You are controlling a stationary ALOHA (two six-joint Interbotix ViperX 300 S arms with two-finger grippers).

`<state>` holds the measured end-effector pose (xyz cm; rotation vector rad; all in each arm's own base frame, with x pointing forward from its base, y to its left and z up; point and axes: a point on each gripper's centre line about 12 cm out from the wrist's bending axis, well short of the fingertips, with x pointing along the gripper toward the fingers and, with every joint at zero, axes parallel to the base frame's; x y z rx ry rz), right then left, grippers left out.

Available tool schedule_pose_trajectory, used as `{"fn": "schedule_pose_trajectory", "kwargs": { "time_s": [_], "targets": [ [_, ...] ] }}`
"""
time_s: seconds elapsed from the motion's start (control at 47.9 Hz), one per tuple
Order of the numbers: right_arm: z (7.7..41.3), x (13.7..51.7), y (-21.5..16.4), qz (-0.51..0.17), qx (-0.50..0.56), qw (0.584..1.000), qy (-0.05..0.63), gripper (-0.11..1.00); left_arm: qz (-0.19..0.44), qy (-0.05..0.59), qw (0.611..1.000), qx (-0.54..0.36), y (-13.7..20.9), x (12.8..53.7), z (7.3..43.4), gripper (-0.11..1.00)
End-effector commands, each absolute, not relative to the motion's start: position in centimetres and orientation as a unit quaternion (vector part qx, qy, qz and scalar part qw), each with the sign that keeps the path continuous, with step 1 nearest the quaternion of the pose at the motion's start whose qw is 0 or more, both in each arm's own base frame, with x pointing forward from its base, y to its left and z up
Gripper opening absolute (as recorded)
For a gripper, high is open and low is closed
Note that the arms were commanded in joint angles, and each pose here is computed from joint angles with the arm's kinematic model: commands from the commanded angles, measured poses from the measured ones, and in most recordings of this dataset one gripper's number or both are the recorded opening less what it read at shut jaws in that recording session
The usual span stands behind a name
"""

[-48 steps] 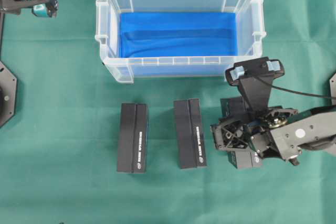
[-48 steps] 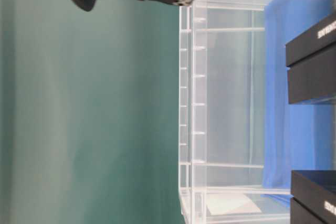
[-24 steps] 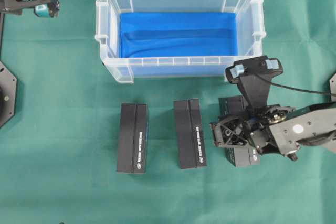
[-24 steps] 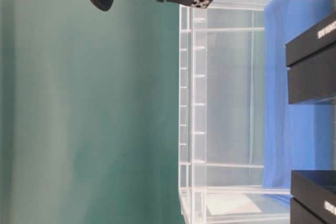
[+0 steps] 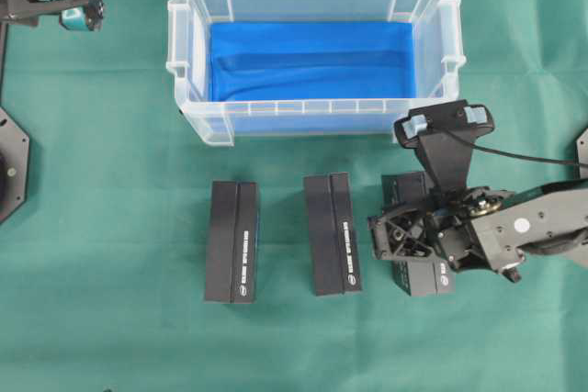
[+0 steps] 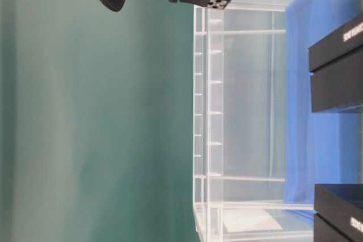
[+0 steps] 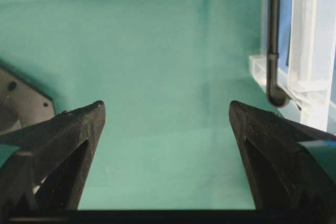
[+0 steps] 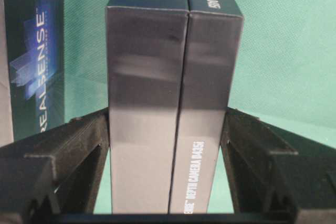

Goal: Take out the box from the case.

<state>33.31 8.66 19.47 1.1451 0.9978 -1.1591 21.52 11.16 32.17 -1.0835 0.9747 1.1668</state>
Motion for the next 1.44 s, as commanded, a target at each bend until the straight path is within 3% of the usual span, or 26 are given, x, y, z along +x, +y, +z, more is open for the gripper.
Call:
{"fn": "schedule_pose_trajectory", "kwargs": {
  "time_s": [0.0, 0.104, 0.605, 1.419],
  "targets": [
    [20.6, 33.6, 8.8, -0.486, 0.501, 0.581, 0.419, 0.81, 0.5, 0.412, 0.602, -0.466, 11.2, 21.6, 32.7, 0.98],
    [20.8, 33.5, 8.7, -0.49, 0.497, 0.58, 0.42, 0.96, 0.5, 0.412, 0.602, -0.466, 11.2, 21.6, 32.7, 0.98],
    [22.5, 33.4, 8.6, -0.488, 0.505, 0.58, 0.413, 0.93, 0.5, 0.412, 0.602, -0.467, 11.2, 21.6, 32.7, 0.98],
    [34.9, 33.2, 7.5, -0.466, 0.519, 0.599, 0.393, 0.93, 0.501, 0.41, 0.6, -0.47, 11.1, 21.7, 32.8, 0.98]
  ]
}}
